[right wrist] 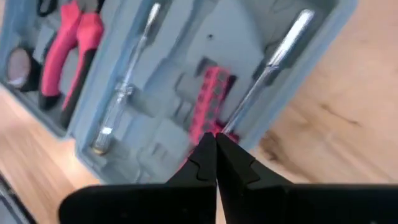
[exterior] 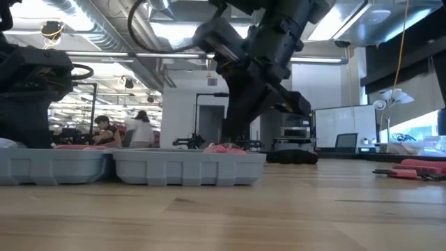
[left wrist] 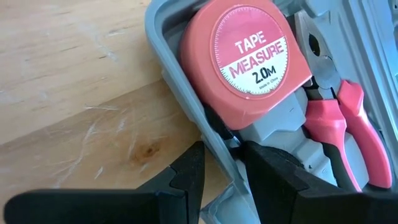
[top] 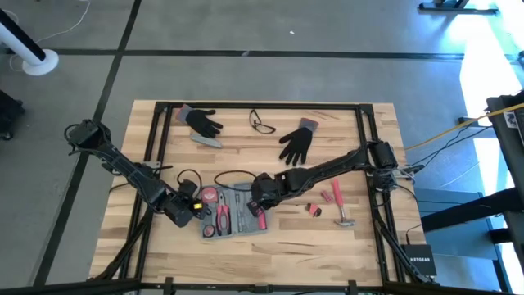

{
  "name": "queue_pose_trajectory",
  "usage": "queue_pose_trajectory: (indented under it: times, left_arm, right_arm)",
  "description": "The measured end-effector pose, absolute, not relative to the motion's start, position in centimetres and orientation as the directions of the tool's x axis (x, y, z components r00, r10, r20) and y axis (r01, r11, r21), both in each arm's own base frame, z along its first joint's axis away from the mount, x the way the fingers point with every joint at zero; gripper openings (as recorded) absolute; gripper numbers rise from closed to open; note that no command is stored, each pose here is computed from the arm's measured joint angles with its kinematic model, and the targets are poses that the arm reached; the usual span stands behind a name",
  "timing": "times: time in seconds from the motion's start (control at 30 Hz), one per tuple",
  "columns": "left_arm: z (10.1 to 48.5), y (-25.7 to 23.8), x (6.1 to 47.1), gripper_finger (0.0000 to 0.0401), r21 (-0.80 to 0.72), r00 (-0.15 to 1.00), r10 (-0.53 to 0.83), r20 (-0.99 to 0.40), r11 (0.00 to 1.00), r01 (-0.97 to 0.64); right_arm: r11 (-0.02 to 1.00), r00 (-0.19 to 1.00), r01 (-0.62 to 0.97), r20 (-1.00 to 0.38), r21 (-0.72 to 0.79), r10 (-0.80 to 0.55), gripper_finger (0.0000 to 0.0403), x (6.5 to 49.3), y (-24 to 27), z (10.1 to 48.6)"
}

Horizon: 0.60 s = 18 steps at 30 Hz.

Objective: Prefit tool cases

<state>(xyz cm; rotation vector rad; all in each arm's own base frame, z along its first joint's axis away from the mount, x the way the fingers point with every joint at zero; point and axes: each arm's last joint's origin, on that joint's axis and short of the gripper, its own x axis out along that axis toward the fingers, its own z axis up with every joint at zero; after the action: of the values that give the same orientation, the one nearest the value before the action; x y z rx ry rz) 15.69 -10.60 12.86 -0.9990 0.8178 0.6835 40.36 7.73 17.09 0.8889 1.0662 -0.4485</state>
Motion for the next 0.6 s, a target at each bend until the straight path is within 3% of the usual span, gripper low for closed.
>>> queue_pose_trajectory:
  times: [0.6]
  left_arm:
    - [12.87, -10.62, 15.73, 0.0106, -0.450, 0.530, 0.124, -0.839, 0.391, -0.803]
  right_arm:
    - [0.570, 0.401, 0.719, -0.907, 0.399, 0.129, 0.0000, 40.30, 8.34, 16.07]
